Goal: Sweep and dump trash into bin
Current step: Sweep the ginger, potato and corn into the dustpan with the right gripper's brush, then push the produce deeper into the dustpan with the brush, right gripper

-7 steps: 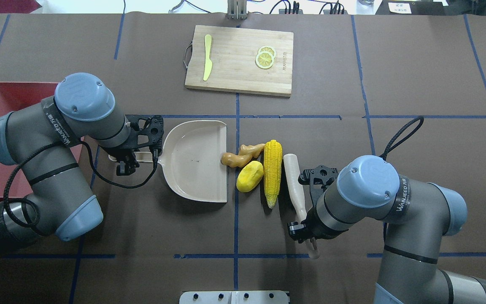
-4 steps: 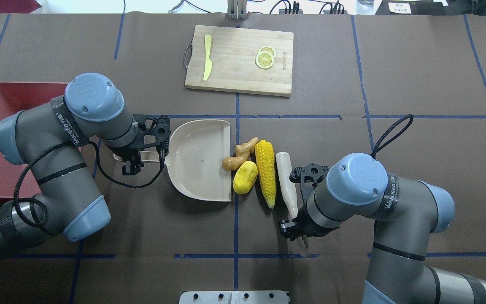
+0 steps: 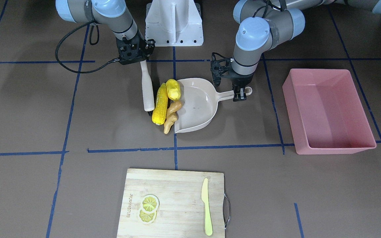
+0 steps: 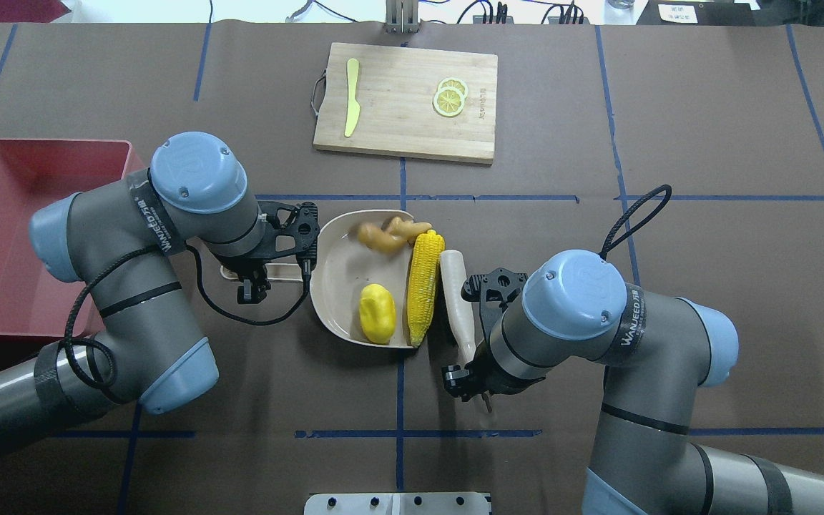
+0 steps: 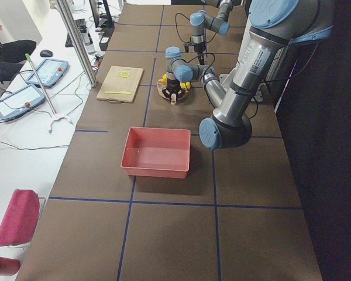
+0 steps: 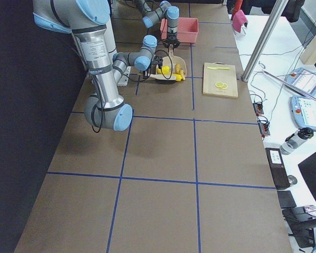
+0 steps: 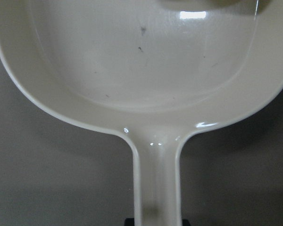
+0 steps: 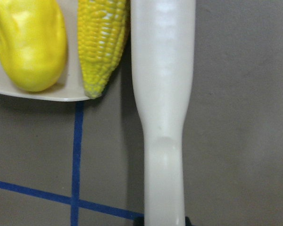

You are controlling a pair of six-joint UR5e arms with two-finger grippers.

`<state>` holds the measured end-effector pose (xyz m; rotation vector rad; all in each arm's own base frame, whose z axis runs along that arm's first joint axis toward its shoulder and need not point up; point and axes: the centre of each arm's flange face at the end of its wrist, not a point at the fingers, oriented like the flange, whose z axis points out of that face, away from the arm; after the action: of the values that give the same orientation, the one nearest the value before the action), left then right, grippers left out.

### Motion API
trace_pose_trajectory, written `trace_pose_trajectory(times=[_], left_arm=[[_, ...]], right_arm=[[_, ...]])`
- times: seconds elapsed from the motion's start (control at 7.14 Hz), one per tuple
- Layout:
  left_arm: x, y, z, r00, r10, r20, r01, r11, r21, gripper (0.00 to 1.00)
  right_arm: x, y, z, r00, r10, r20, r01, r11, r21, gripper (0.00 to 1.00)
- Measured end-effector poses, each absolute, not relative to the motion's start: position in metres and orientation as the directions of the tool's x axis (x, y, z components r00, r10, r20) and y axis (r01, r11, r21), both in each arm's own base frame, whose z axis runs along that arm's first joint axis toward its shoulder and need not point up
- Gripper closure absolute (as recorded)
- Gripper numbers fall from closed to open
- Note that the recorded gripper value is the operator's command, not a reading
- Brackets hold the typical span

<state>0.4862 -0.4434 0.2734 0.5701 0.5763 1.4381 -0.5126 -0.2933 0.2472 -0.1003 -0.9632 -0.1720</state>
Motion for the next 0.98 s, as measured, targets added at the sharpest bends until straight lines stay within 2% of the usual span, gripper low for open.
trace_pose_trajectory(times=[0.98], left_arm=[[0.498,-0.447,0.262,0.076,0.996,-0.037,-0.705,0.080,0.705,0.92]], right_arm=[[-0.517,-0.309,0.215,0.519,-0.106,0.848,0.169,0.985,0.020,1.00]])
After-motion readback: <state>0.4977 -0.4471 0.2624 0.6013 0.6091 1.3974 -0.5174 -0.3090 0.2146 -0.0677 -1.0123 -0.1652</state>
